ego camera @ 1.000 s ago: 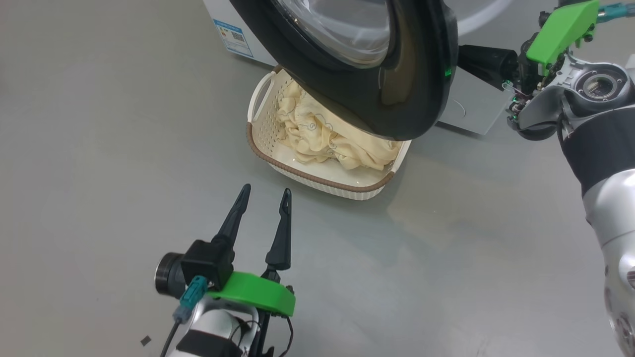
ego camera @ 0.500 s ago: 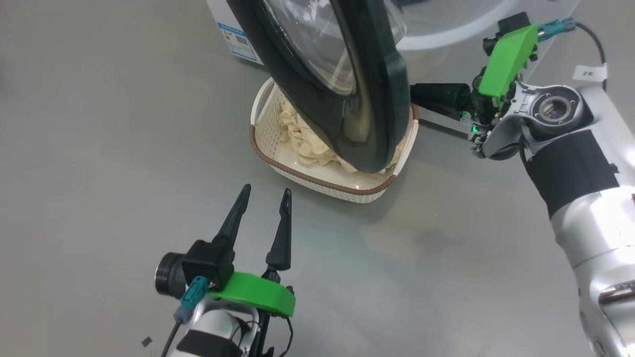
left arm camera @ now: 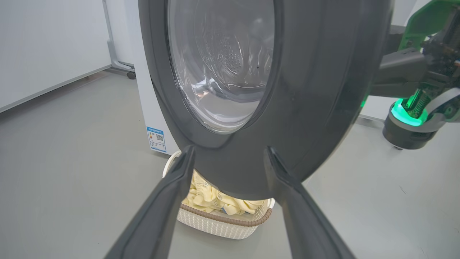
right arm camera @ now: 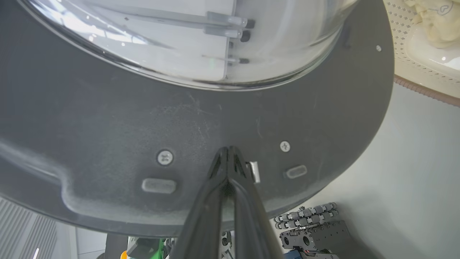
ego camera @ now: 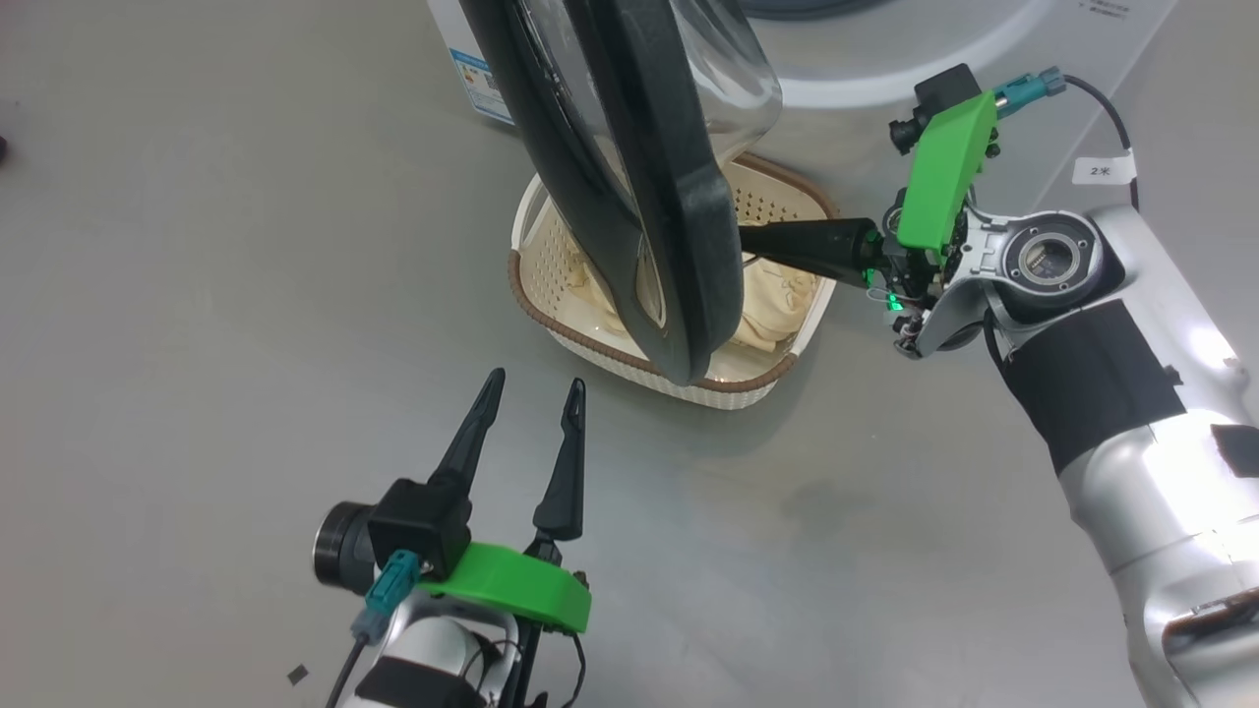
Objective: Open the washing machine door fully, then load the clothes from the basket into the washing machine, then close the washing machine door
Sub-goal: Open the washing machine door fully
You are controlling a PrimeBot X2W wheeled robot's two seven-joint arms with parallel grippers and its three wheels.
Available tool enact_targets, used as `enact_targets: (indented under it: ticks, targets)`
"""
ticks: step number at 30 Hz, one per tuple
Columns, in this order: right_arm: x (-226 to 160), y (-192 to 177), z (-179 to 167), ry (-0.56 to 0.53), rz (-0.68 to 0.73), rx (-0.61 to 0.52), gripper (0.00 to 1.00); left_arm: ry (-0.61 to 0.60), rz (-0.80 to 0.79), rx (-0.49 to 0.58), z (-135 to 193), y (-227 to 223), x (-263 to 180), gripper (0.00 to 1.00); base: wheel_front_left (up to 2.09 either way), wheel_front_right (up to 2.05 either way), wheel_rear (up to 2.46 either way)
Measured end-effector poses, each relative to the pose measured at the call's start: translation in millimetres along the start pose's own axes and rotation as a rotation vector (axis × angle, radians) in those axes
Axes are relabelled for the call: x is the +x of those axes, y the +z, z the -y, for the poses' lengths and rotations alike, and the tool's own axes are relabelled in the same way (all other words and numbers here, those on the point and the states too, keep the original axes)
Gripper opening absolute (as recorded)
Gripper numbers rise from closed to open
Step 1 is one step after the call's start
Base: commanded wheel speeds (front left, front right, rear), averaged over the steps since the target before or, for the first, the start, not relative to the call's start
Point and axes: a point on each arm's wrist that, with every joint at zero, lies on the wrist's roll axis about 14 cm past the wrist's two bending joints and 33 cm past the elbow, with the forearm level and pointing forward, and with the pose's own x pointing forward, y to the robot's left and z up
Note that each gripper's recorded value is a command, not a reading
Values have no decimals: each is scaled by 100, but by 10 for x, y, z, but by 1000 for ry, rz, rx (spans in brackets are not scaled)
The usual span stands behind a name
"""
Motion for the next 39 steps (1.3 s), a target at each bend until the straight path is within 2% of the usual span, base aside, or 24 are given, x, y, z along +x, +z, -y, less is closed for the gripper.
enact_targets:
  ticks: [17,29,34,38,39]
  targets:
    - [163,-281,-162,68,-60,20,0,7,-2,-2,-2,-2,-78,100,0,0,0]
    - [-17,-126,-214,34,89,-5,0,-10,33,-4,54,114,-87,100,0,0,0]
    - [-306,-44,-168,-57,217,-130,0,-19,41,1,92,131,-136,100,0,0,0]
    - [-602,-10,-157,-159,346,-307,0,-35,68,10,133,212,-161,100,0,0,0]
    - [-771,6,-137,-194,432,-357,0,-42,89,16,150,277,-162,100,0,0,0]
